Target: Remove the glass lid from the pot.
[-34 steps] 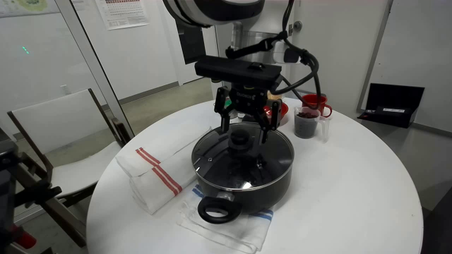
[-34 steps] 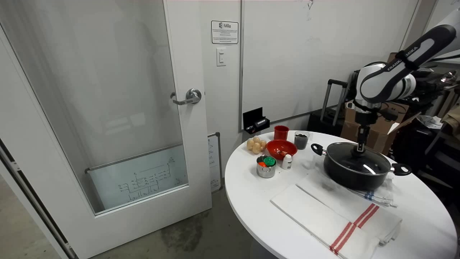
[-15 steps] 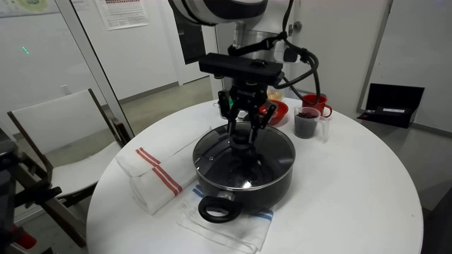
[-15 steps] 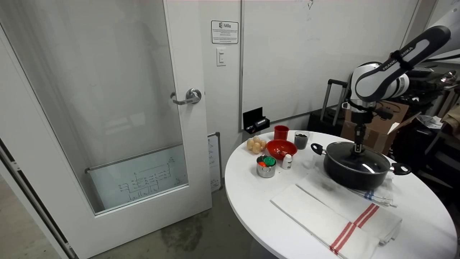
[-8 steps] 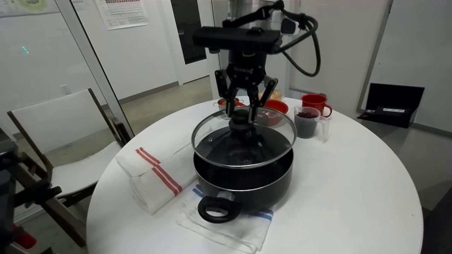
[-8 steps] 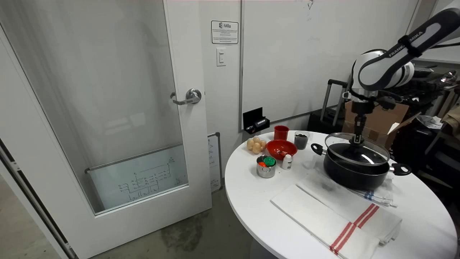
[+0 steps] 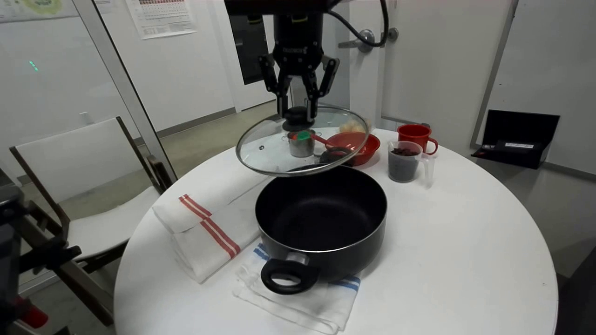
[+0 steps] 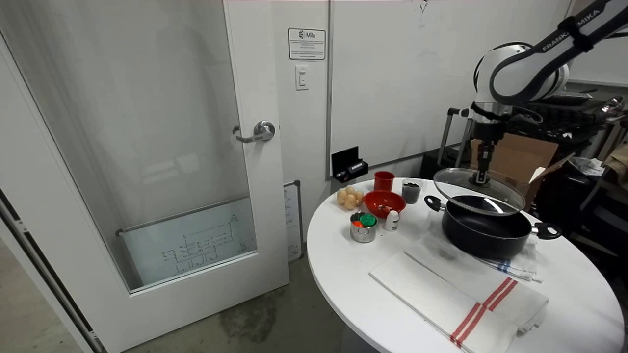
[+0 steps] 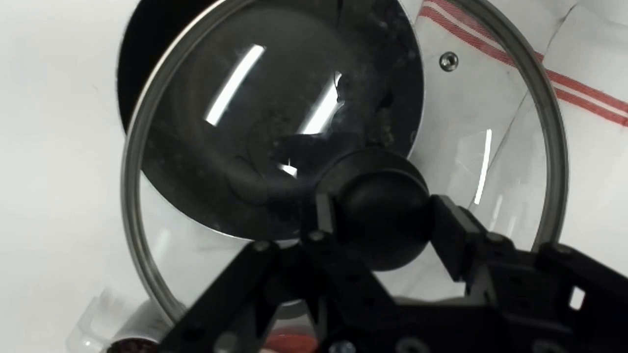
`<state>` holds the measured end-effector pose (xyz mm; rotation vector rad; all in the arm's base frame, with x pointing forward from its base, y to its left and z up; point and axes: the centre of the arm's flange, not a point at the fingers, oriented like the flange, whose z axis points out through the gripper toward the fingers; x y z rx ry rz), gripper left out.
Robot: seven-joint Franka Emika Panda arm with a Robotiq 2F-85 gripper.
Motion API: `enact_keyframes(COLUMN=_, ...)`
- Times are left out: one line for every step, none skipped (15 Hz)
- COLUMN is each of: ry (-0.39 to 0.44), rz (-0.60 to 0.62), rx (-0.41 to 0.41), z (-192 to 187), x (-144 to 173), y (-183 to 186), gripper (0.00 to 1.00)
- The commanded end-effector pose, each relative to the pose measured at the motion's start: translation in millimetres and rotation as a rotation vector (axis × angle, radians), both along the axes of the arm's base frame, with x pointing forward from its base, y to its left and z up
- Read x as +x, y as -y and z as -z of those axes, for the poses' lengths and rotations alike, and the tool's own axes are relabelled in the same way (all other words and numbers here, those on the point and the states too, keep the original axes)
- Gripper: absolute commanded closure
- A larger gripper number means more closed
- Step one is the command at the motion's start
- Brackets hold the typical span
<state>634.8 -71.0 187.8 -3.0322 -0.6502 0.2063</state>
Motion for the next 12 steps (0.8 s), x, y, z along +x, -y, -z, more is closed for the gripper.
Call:
enact_keyframes(ry=-0.019, rz=-0.087, rx=-0.015, z=-10, x=12, y=-44, gripper=0.75)
enact_keyframes(ry=-0.025, rz=-0.117, rx=-0.014, z=-8, x=17, y=-58, gripper=0.75)
enact_keyframes(ry=-0.032, rz=-0.142, rx=-0.012, z=-6, x=21, y=-72, gripper=0.75)
enact_keyframes(ry=-0.04, rz=-0.172, rx=-0.012, z=-4, x=26, y=-88, gripper=0.75)
enact_keyframes(ry=-0.044, rz=-0.195, rx=-0.009, z=-3, x=29, y=-100, gripper=0.75)
enact_keyframes(ry=-0.052, rz=-0.222, rx=-0.008, z=0, x=33, y=-115, gripper=0.75)
enact_keyframes(ry=-0.061, rz=-0.245, rx=-0.006, z=4, x=37, y=-128, gripper=0.75)
enact_keyframes(ry=-0.067, rz=-0.265, rx=0.0, z=9, x=41, y=-139, gripper=0.75)
enact_keyframes(ry=-0.075, rz=-0.281, rx=0.003, z=16, x=45, y=-149, gripper=0.75)
enact_keyframes(ry=-0.084, rz=-0.291, rx=0.01, z=26, x=50, y=-157, gripper=0.75)
enact_keyframes(ry=-0.092, rz=-0.298, rx=0.016, z=36, x=54, y=-164, gripper=0.75)
enact_keyframes(ry=-0.096, rz=-0.305, rx=0.018, z=46, x=56, y=-169, gripper=0.75)
